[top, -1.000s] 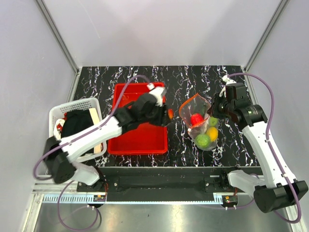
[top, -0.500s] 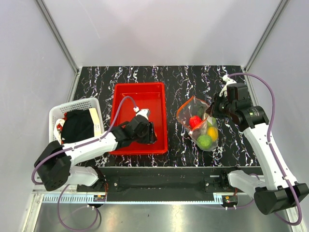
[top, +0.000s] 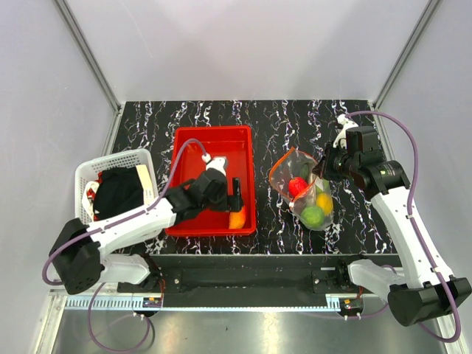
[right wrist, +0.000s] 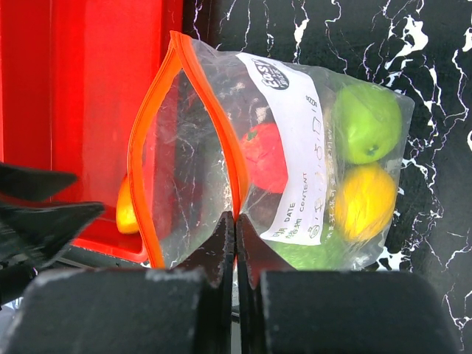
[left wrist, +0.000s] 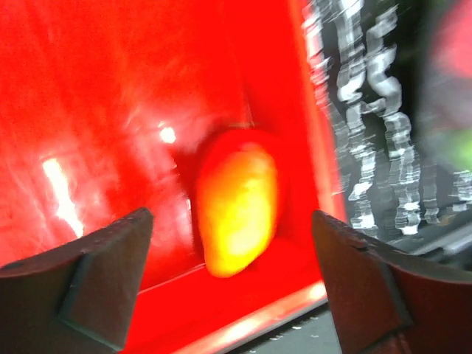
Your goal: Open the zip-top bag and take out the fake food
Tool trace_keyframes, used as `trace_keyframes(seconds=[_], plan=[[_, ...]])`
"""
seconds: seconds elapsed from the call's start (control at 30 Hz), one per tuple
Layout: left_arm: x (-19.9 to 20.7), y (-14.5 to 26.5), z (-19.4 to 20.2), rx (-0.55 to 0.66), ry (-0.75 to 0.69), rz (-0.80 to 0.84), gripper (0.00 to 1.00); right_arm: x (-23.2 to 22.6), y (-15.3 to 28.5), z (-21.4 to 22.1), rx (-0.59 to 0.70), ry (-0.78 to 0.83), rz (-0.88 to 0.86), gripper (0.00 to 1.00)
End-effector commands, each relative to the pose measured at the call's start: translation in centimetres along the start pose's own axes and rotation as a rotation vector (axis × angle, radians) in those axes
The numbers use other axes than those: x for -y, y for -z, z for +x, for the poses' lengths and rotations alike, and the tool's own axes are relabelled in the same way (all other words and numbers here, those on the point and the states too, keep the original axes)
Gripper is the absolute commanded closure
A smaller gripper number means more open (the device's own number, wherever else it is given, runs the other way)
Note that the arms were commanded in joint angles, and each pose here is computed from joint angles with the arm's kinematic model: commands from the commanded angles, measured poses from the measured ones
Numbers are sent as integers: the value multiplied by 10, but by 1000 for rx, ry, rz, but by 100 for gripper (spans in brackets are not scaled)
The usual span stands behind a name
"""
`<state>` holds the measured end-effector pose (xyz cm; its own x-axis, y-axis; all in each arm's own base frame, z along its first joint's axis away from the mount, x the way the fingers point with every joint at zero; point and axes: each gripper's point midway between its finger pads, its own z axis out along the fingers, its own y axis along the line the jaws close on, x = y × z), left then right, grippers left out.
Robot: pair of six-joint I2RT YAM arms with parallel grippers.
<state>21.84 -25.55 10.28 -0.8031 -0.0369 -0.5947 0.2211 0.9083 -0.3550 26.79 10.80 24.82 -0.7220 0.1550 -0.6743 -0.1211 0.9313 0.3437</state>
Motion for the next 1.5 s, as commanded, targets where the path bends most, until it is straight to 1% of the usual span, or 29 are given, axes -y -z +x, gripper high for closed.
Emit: trace_keyframes(seconds=[0.0,0.03,0.07,0.1,0.13,0.2,0.23,0.27,0.3,0.33,0.37,0.4,0.43,0.47,0.53,0.57,0.6,0.63,0.67,0.7,0.9,1.27,1.47], plan=[[46,44,-66,177,-12,145,17,-12,12,-14,53,37,-43,100],[64,54,-80,208,-22,207,26,-11,13,-14,55,36,-41,100],[81,61,-83,204,-34,282,29,-12,13,-14,54,38,-45,100],[98,66,-93,228,-37,344,33,-12,13,-14,52,38,-45,100],[116,77,-108,259,-43,398,42,-12,14,-14,52,37,-46,100],[139,84,-118,279,-60,441,45,-14,15,-15,53,37,-52,100],[147,74,-118,263,-76,434,45,-15,15,-15,52,36,-56,100],[163,80,-132,284,-77,461,47,-15,14,-16,53,35,-57,100],[171,77,-130,270,-80,471,48,-16,14,-16,49,34,-60,100],[178,60,-126,237,-73,461,48,-14,13,-15,45,31,-56,100],[191,61,-133,247,-73,480,48,-15,13,-15,44,33,-57,100],[200,59,-131,238,-76,490,49,-15,12,-15,42,32,-60,100],[204,38,-123,200,-75,470,49,-15,12,-15,42,31,-58,100],[214,38,-124,188,-74,495,50,-15,13,-15,46,31,-59,100],[221,25,-117,155,-56,491,51,-15,14,-15,47,33,-60,100],[222,9,-110,128,-54,474,52,-15,15,-16,53,31,-57,100],[226,7,-111,127,-50,474,53,-16,16,-16,55,31,-59,100],[227,2,-111,127,-37,461,53,-16,17,-16,56,29,-58,100],[226,-11,-102,103,-41,442,53,-16,16,-17,56,26,-56,100],[227,-15,-104,114,-38,422,51,-15,17,-18,59,25,-53,100],[216,-56,-84,71,-15,321,46,-13,15,-12,45,3,-42,100],[203,-101,-70,55,9,219,23,-12,14,-4,32,-14,-47,100],[194,-124,-63,56,1,167,19,-13,14,-2,27,-14,-55,100]])
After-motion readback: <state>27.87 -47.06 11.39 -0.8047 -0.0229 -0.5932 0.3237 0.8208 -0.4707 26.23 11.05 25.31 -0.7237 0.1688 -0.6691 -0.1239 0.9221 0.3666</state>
